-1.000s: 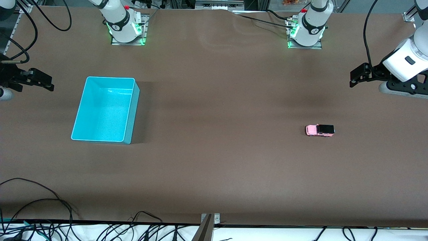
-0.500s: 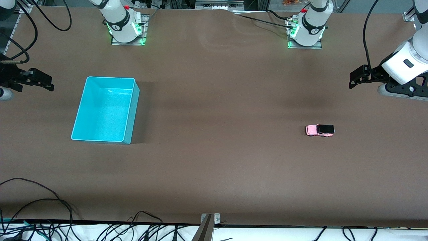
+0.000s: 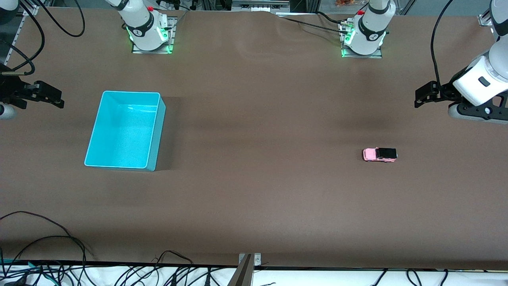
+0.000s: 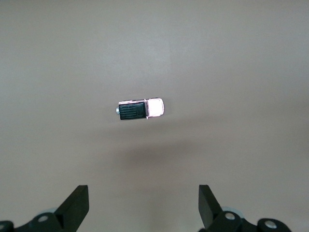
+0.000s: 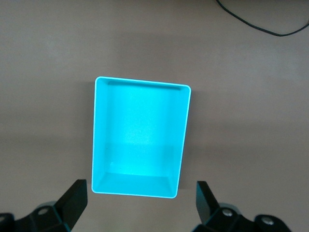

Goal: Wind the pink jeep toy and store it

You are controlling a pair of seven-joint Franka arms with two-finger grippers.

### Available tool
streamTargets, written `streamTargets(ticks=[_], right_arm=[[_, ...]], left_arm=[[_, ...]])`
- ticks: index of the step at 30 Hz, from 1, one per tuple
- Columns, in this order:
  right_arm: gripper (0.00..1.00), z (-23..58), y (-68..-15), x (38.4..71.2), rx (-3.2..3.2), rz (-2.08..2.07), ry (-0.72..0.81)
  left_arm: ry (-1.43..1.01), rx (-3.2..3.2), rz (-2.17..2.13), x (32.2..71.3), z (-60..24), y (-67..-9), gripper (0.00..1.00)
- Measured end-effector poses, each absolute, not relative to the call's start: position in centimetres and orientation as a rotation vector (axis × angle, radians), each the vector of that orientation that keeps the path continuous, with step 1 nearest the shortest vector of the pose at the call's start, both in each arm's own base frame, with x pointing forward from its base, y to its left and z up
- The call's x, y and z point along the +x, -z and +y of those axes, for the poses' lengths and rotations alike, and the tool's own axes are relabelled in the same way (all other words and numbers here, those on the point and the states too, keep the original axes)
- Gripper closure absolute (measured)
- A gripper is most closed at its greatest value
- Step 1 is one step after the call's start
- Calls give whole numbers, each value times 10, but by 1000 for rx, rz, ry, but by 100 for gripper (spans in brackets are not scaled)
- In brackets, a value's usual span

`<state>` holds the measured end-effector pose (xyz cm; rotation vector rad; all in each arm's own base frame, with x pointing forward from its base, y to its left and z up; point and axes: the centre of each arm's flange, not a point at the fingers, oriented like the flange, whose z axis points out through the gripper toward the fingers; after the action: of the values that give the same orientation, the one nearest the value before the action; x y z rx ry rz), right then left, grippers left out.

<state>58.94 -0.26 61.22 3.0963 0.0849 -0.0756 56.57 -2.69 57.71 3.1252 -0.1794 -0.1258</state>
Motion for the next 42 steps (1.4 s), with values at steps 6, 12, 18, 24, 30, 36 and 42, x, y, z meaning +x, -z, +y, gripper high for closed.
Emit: streamTargets(ticks=[6,12,18,24,30,36,42], right_arm=[[0,-3,-612,589,3096,85,76],[0,-3,-612,589,3096,85,76],[0,-3,-612,589,3096,85,76],[0,-3,-612,589,3096,85,76],[0,-3,-612,589,3096,85,76],[0,-3,-612,589,3096,85,76],[0,-3,-612,589,3096,85,76]], left_arm=[[136,3124,-179,567,-27,-573,0],[152,3123,-179,570,-27,-567,0],[208,3117,-179,578,-26,-547,0],[225,3094,-336,582,-27,-539,0],[188,3050,-584,584,-26,-542,0],[202,2968,-858,588,-26,-533,0],[260,2836,-1129,597,-22,-503,0]])
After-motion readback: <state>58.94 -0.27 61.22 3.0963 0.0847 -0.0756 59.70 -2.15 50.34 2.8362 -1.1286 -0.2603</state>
